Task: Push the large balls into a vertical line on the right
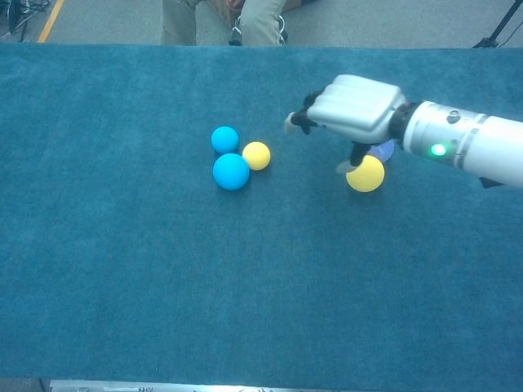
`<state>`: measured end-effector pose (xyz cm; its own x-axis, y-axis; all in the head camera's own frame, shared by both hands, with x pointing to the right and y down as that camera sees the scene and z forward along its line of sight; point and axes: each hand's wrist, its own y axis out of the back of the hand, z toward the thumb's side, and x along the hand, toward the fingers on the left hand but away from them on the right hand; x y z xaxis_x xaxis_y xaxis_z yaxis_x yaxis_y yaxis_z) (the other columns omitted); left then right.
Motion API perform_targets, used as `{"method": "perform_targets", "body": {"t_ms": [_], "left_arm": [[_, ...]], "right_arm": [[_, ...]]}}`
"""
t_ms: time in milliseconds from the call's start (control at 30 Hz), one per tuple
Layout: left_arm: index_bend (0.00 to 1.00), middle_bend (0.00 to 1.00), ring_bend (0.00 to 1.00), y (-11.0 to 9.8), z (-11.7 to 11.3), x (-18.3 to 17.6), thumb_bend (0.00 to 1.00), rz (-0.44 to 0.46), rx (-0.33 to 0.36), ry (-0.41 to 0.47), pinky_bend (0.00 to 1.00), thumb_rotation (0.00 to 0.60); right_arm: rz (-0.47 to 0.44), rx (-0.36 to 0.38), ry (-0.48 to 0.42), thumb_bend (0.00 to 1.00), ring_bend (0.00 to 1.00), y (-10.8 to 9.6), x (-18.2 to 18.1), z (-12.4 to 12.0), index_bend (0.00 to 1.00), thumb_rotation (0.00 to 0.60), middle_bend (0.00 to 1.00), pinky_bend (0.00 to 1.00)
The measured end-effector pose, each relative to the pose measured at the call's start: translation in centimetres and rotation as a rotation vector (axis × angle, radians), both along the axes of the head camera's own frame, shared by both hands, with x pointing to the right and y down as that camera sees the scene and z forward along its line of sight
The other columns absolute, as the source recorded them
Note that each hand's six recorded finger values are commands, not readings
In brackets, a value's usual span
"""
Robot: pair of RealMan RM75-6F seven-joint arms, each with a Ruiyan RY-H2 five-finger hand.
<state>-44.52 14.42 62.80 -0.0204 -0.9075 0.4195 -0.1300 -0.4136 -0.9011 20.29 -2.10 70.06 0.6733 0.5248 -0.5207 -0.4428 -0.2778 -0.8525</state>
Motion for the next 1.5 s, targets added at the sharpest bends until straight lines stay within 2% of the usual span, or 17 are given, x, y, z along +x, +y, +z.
{"method": "perform_targets", "body": {"t_ms": [300,667,1233,1367,1500], "left_arm": [[0.32,0.17,0.24,0.4,-0.5,-0.2,0.4,-0.012,0.007,-0.008,0.27,0.6],[0.32,0.17,0.24,0.9,-0.9,-0.8,0.4,-0.032,0.011,-0.014,0.27,0.6],[0.32,0.17,0.24,1.1,-0.7,-1.4,0.4,-0.046,0.007,-0.007,0.27,0.6],[0.32,0.17,0.24,1.1,-0.6,-1.3,0.4,-0.043,0.006,-0.002,0.27,0.6],[0.32,0.17,0.24,1.2,-0.7,-1.6,0.4,-0.049,0.011,0.001,0.27,0.6]], "right_arm": [[-0.07,0.005,-0.029,0.0,0.21,0.2,-5.0,1.0,0.24,0.6,0.36,0.33],[-0.137,0.044,-0.022,0.0,0.2,0.5,-10.7,2.9,0.23,0.6,0.34,0.32],[-0.161,0.064,0.031,0.0,0.19,1.1,-13.0,5.0,0.23,0.6,0.33,0.32],[-0.162,0.076,0.035,0.0,0.2,1.5,-13.4,5.5,0.35,0.6,0.36,0.32],[-0.157,0.097,0.023,0.02,0.24,1.6,-13.6,5.5,0.42,0.6,0.43,0.32]]}}
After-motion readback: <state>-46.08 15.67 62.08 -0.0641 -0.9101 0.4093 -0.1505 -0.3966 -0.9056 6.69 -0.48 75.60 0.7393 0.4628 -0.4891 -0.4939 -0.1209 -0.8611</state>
